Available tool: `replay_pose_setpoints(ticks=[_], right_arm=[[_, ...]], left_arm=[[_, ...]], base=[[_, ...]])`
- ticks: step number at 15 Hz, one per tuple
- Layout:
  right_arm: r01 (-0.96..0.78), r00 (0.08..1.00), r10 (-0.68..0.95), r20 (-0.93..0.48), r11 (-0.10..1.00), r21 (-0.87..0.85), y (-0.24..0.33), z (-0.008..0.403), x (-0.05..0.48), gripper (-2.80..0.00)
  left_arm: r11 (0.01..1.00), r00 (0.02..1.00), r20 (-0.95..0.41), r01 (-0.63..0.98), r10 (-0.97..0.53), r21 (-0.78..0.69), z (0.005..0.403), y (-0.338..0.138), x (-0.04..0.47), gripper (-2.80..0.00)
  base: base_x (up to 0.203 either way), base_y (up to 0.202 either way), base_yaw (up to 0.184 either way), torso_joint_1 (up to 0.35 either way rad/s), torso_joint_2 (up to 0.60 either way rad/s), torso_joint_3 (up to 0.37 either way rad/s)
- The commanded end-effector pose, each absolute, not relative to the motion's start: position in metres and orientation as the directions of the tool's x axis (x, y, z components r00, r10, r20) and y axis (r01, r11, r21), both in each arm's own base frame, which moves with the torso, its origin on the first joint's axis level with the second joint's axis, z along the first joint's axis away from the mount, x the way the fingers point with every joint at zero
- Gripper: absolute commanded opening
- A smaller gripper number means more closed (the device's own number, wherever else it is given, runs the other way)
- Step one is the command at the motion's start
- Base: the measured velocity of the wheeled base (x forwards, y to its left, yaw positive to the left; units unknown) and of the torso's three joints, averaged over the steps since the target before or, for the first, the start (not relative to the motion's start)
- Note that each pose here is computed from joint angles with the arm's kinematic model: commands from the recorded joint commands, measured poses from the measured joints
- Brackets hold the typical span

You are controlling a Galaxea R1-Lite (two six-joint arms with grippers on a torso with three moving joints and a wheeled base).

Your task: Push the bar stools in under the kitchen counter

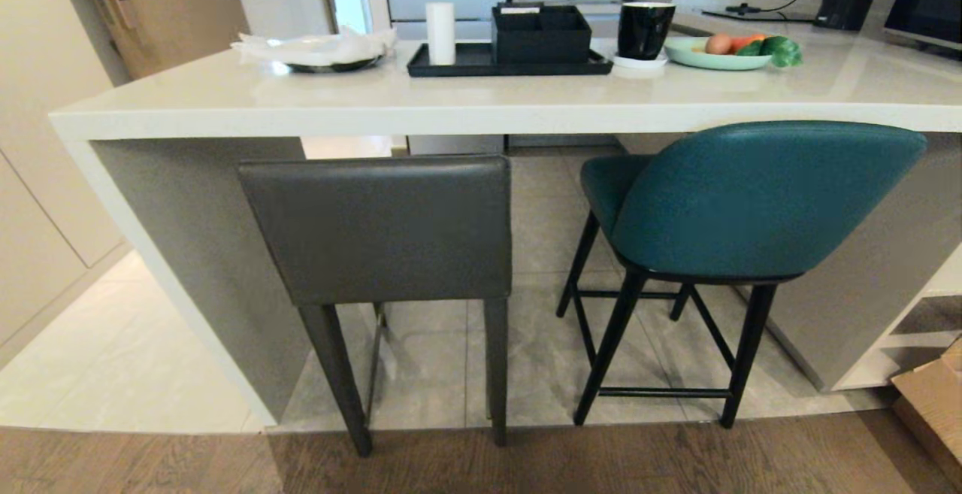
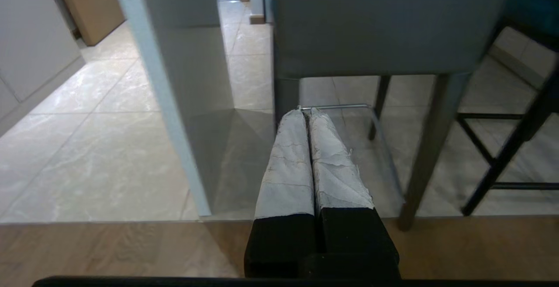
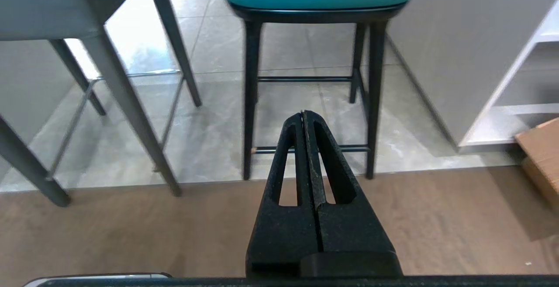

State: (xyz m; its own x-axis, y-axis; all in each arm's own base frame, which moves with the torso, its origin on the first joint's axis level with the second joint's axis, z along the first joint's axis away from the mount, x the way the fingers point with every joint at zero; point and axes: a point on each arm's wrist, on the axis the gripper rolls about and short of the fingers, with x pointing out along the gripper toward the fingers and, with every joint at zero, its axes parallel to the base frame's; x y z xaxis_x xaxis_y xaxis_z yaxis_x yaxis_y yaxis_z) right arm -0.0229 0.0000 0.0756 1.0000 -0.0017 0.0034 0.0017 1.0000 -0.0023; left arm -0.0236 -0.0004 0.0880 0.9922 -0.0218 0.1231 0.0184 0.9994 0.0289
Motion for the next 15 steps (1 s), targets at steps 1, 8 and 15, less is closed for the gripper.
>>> replay_pose_setpoints(ticks=[1,8,15], right_arm=[[0.002,1.0,-0.002,0.0,1.0,-0.003,0.0,0.0752,-0.0227,-2.8],[0.002,1.0,-0.002,0.0,1.0,-0.003,0.0,0.0752,-0.0227,-2.8],[0.002,1.0,-0.002,0.0,1.0,-0.002,0.0,0.0752,-0.0227,-2.8]], left_arm=[[0.999,0.996,0.083,0.019,-0.021,0.026,0.0771,-0.0004,-0.0202,-2.8],[1.0,0.996,0.084,0.012,-0.012,0.005,0.0772,-0.0001,-0.0202,-2.8],[1.0,0.996,0.084,0.012,-0.012,0.005,0.0772,-0.0001,-0.0202,-2.8]], base=[[0.0,-0.195,0.0,0.003,0.0,-0.002],[0.04,-0.162,0.0,0.002,0.0,0.002],[0.0,0.0,0.0,0.018,-0.05,-0.036]])
